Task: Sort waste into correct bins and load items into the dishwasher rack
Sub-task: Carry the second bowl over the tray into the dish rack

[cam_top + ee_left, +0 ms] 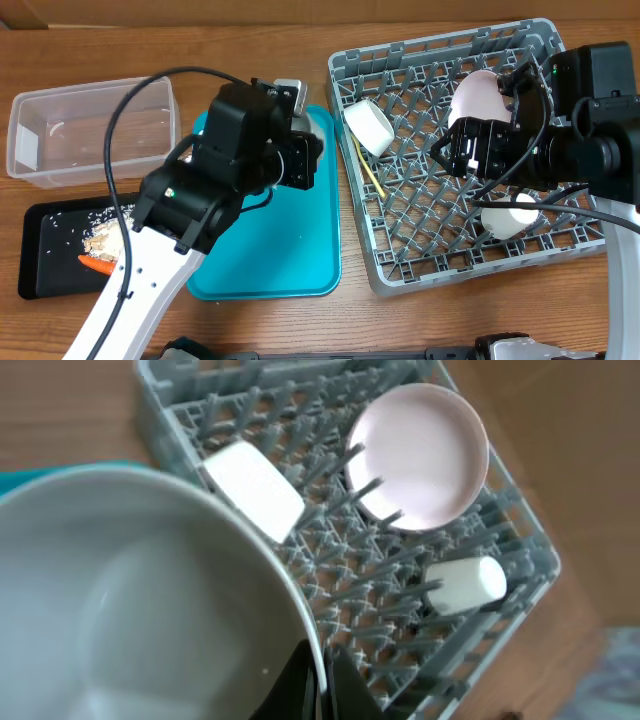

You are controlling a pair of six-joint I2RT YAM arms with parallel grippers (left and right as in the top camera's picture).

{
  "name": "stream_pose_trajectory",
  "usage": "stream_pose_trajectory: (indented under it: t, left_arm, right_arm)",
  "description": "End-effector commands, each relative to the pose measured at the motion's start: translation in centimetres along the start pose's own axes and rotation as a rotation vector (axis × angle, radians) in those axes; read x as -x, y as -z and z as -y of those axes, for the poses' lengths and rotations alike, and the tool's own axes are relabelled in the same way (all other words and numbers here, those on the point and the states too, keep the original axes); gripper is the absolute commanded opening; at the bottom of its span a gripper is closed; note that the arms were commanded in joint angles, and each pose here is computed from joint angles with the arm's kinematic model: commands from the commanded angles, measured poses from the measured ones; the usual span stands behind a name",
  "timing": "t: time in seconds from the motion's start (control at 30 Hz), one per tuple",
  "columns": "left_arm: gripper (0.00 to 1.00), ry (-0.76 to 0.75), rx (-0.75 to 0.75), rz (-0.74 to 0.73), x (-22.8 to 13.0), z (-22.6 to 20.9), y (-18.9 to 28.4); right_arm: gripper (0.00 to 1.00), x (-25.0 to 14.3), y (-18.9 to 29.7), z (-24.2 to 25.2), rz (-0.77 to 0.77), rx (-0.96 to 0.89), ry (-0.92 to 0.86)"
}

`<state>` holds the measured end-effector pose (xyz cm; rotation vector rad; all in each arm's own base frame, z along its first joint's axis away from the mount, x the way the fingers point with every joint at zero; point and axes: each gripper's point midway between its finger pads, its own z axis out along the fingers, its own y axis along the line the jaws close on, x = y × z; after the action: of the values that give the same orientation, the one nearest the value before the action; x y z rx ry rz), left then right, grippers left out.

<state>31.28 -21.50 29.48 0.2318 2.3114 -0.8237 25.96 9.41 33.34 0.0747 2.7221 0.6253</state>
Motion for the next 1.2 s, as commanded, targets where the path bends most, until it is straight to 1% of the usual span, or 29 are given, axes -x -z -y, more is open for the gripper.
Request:
stream_pose_trajectory:
  t: [0.0, 0.17, 0.23, 0.33, 0.5, 0.7, 0.83, 0.9, 1.17]
  left_arm:
    - [0.05, 0.074, -0.244, -0.086, -2.9, 0.7, -2.4]
    - [0.04, 0.105, -0.51, -0.009, -3.8, 2.4, -4.5]
    - [0.04, 0.123, -0.591, 0.032, -4.0, 2.8, -5.1]
    - [0.04, 0.171, -0.682, 0.064, -5.4, 2.8, -7.2]
    - [0.04, 0.147, -0.78, 0.079, -6.4, 4.7, -9.3]
    - [0.04, 0.194, -0.861, 0.09, -8.1, 5.8, -12.2]
    - [0.04, 0.146, -0.95, 0.182, -7.7, 6.4, -11.6]
    - [0.04, 0.141, -0.971, 0.212, -7.4, 6.4, -11.4]
    - [0.04, 0.265, -0.879, 0.305, -6.6, 6.1, -13.2]
  right_arm:
    - [1.0, 0.0, 0.1, -0.3, 0.004, 0.01, 0.002]
    - [1.0, 0.0, 0.1, -0.3, 0.004, 0.01, 0.003]
    - [1.0, 0.0, 0.1, -0.3, 0.004, 0.01, 0.003]
    - [1.0, 0.0, 0.1, -0.3, 0.004, 0.009, 0.003]
    - [1.0, 0.0, 0.1, -0.3, 0.004, 0.01, 0.003]
    - [1.0, 0.0, 0.1, -0.3, 0.004, 0.01, 0.002]
    - [1.0, 0.0, 0.1, -0.3, 0.004, 0.01, 0.002]
    - [1.0, 0.0, 0.1, -0.3, 0.004, 0.009, 0.002]
    - [1.0, 0.0, 0.1, -0.3, 0.004, 0.01, 0.002]
